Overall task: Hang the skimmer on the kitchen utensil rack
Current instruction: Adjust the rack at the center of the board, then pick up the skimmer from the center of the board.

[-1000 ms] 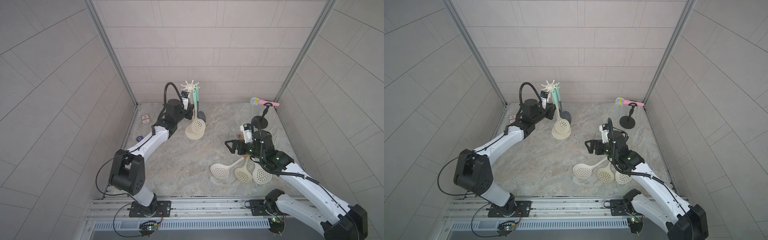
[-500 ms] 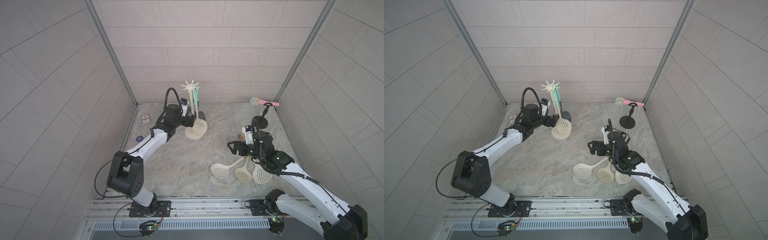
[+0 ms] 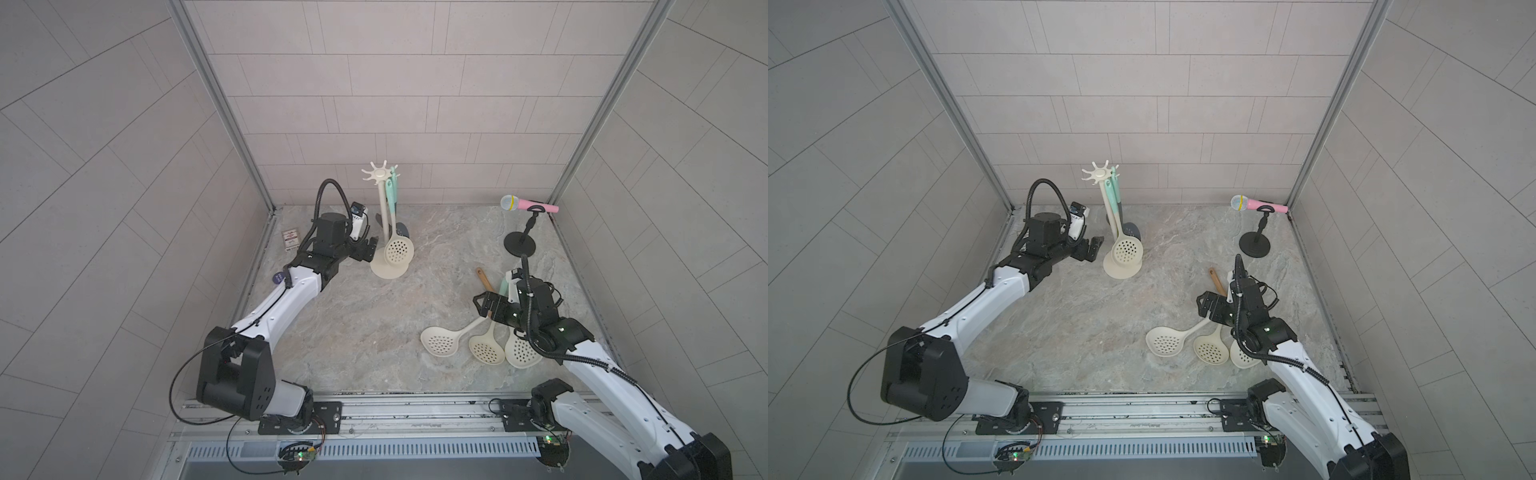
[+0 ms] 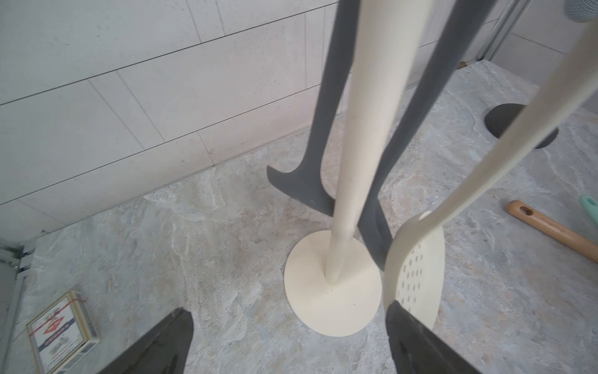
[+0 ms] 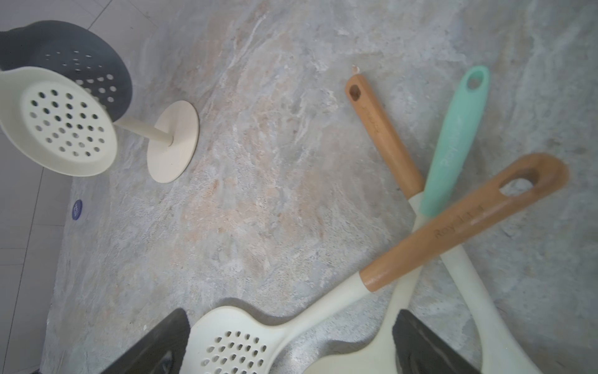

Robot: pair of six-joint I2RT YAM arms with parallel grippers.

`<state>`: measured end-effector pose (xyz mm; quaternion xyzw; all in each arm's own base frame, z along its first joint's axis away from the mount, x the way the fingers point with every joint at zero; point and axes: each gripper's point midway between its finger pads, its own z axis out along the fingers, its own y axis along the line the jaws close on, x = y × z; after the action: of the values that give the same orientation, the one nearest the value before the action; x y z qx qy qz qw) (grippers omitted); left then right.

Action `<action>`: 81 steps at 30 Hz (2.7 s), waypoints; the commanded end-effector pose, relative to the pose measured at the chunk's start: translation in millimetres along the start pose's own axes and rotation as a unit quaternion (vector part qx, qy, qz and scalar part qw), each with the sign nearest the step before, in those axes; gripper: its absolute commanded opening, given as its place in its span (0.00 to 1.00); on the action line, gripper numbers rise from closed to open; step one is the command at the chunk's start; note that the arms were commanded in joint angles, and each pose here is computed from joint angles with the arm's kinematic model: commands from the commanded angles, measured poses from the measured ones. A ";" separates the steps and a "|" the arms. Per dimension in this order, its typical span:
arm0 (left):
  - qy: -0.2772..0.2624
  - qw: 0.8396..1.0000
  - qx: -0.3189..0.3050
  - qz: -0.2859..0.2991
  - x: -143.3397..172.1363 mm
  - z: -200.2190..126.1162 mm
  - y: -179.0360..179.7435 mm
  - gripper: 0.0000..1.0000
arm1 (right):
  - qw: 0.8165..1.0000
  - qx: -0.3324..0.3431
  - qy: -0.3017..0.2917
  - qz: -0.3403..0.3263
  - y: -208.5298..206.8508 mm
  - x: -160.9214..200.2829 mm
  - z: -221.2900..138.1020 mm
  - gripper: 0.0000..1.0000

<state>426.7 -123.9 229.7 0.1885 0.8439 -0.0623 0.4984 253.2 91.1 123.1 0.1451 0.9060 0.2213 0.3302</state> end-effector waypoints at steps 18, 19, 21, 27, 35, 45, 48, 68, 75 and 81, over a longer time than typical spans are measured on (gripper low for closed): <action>0.155 0.971 -0.026 -0.179 124.6 -69.0 126.6 1.00 | 0.990 -0.029 -0.029 0.132 -29.6 31.5 18.6 0.89; 0.155 0.970 -0.026 -0.187 128.8 -70.7 129.4 1.00 | 0.990 -0.030 -0.030 0.132 -29.4 31.0 18.1 0.89; 0.153 0.967 -0.022 -0.203 134.8 -75.4 135.6 1.00 | 0.990 -0.034 -0.033 0.134 -27.7 29.2 16.6 0.88; 0.150 0.959 0.008 -0.240 155.8 -81.1 142.6 1.00 | 0.987 -0.042 -0.040 0.147 -26.9 28.1 18.4 0.87; 0.146 0.961 -0.006 -0.236 173.4 -91.9 145.2 1.00 | 0.984 -0.057 -0.038 0.165 -21.1 24.1 29.9 0.81; 0.124 0.966 -0.048 -0.222 175.0 -105.4 148.5 1.00 | 0.982 -0.050 -0.027 0.179 -21.0 27.3 43.2 0.80; 0.124 0.964 -0.065 -0.228 176.4 -107.8 154.3 1.00 | 0.982 -0.047 -0.021 0.183 -21.6 31.3 47.7 0.80; 0.068 0.963 -0.115 -0.233 163.0 -122.5 161.2 0.90 | 0.979 -0.025 -0.009 0.200 -35.7 41.4 88.9 0.71; 0.076 0.963 -0.103 -0.235 166.5 -120.6 159.4 0.90 | 0.976 -0.043 -0.008 0.211 -34.7 46.1 96.8 0.33; 0.075 0.966 -0.080 -0.232 166.3 -118.0 152.0 0.90 | 0.982 -0.058 -0.023 0.176 -20.4 29.5 83.9 0.10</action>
<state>316.7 99.0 157.4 -0.0660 0.9016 -0.0802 0.4198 287.3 113.6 34.9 0.3035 0.8347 0.3397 0.3097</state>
